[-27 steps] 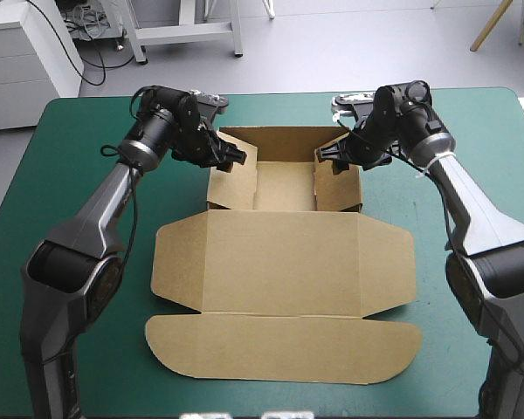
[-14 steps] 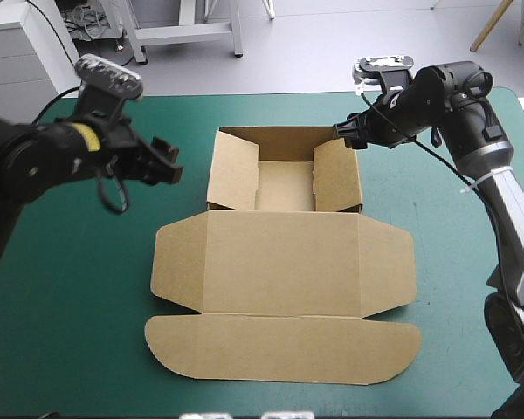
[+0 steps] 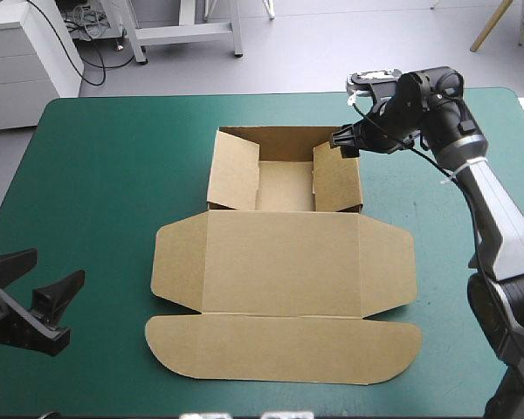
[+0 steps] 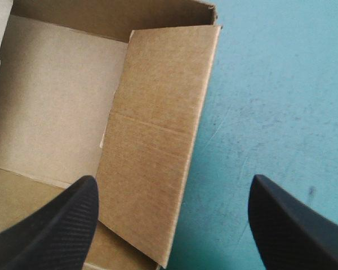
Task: Fold the box
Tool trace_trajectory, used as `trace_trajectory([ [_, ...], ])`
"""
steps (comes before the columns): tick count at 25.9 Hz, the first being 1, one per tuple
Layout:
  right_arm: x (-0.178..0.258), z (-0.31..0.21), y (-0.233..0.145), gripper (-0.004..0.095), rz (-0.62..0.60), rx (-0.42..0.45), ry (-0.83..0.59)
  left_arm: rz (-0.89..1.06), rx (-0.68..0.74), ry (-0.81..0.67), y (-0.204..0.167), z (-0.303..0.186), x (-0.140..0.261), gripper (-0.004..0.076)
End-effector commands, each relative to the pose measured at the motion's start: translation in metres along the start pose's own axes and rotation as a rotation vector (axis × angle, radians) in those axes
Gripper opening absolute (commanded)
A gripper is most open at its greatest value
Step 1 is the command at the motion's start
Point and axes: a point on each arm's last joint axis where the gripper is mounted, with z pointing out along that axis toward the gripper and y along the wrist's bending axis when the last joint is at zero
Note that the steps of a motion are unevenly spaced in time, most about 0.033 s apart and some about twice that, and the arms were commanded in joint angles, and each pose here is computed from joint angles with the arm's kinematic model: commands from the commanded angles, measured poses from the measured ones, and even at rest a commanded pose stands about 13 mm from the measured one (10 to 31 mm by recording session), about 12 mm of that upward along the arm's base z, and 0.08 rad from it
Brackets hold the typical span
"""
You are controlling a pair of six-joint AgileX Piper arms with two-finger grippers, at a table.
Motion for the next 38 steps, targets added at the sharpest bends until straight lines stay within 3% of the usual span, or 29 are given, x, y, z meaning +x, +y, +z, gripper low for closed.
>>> trace_trajectory([
  [1, -0.007, -0.007, 0.005, 0.07, 0.012, -0.046, -0.062, -0.01, 0.015, -0.026, -0.001, 0.0, 0.001, 0.0474],
  [8, -0.005, 0.067, 0.0, 0.0691, 0.047, -0.034, 0.092, 0.011, 0.013, 0.044, -0.002, 0.015, 0.011, 0.0453],
  [10, -0.004, 0.084, 0.0, 0.0647, 0.057, -0.035, 0.125, 0.032, -0.007, 0.068, 0.0, 0.021, 0.015, 0.0452],
  [13, -0.002, 0.099, 0.0, 0.0474, 0.065, -0.046, 0.15, 0.045, -0.034, 0.098, 0.002, 0.027, 0.02, 0.0447],
  [14, -0.001, 0.103, 0.0, 0.0365, 0.067, -0.047, 0.157, 0.044, -0.032, 0.108, 0.001, 0.028, 0.022, 0.0447],
  [16, -0.002, 0.106, -0.001, 0.001, 0.053, -0.042, 0.15, 0.043, -0.028, 0.125, 0.001, 0.03, 0.024, 0.0447],
  [26, -0.007, 0.062, -0.039, 0.0, -0.025, 0.151, 0.079, 0.044, -0.028, 0.144, 0.001, 0.032, 0.027, 0.0447],
  [38, 0.007, -0.008, -0.15, -0.0019, 0.147, 0.313, -0.01, 0.043, -0.022, 0.183, 0.0, 0.031, 0.03, 0.0443],
])
